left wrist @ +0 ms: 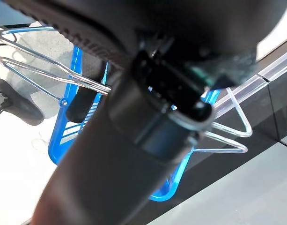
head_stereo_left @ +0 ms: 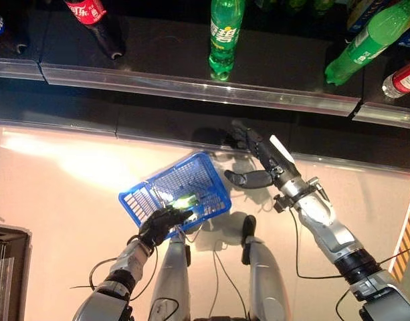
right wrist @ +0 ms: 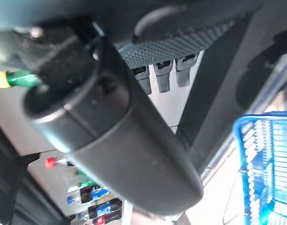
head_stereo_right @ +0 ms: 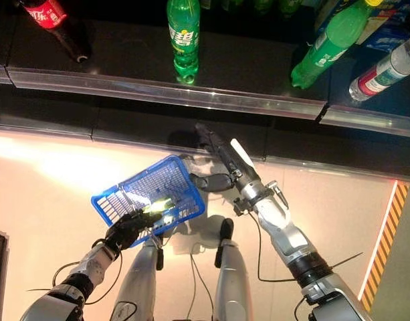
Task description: Pick up the drink and place into the basket.
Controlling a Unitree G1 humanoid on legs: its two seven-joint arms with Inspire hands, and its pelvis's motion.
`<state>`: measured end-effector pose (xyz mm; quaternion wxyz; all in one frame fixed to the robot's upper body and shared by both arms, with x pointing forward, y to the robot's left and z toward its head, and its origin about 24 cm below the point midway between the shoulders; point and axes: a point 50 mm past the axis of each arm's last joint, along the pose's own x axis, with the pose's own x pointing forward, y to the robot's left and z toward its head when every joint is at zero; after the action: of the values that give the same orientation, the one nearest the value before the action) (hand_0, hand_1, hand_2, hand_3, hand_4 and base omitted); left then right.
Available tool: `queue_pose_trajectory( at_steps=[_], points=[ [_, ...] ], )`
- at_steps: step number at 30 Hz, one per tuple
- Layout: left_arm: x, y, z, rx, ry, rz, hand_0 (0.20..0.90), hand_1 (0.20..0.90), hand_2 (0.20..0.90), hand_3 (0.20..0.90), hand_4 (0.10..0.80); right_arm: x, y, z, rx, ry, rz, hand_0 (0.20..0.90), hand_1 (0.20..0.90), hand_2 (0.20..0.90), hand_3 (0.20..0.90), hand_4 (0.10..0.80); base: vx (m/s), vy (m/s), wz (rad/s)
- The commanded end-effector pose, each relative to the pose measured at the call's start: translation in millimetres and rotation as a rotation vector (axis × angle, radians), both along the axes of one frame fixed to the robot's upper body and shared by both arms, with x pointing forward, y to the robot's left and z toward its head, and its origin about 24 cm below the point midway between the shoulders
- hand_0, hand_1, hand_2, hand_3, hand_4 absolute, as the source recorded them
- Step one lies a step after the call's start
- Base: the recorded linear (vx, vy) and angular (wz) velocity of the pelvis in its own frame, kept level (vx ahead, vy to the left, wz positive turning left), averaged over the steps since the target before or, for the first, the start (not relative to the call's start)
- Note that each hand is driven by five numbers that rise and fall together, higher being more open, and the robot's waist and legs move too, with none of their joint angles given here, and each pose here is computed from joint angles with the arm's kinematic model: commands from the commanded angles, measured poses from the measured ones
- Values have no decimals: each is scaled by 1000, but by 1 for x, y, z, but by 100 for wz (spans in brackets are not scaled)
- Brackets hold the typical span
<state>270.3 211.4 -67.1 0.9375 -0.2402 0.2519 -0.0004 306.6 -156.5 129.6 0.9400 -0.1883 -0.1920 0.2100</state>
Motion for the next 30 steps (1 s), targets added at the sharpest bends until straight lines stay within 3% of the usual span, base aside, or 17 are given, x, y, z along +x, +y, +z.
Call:
queue_pose_trajectory(
  at_steps=[1, 14, 30],
  points=[
    [-35, 21, -19, 5, 63, 3, 300, 300, 300, 200, 100, -18, 8, 70, 144, -332, 97, 900, 900, 900, 900, 800, 28, -4, 5],
    [-35, 18, -21, 10, 76, 4, 300, 300, 300, 200, 100, -29, -10, 124, 373, -558, 102, 900, 900, 900, 900, 800, 7, -5, 0],
    [-40, 24, -23, -42, 108, 91, 300, 300, 300, 200, 100, -29, -20, 151, 441, -671, 20, 900, 900, 900, 900, 800, 10, -10, 1]
  ],
)
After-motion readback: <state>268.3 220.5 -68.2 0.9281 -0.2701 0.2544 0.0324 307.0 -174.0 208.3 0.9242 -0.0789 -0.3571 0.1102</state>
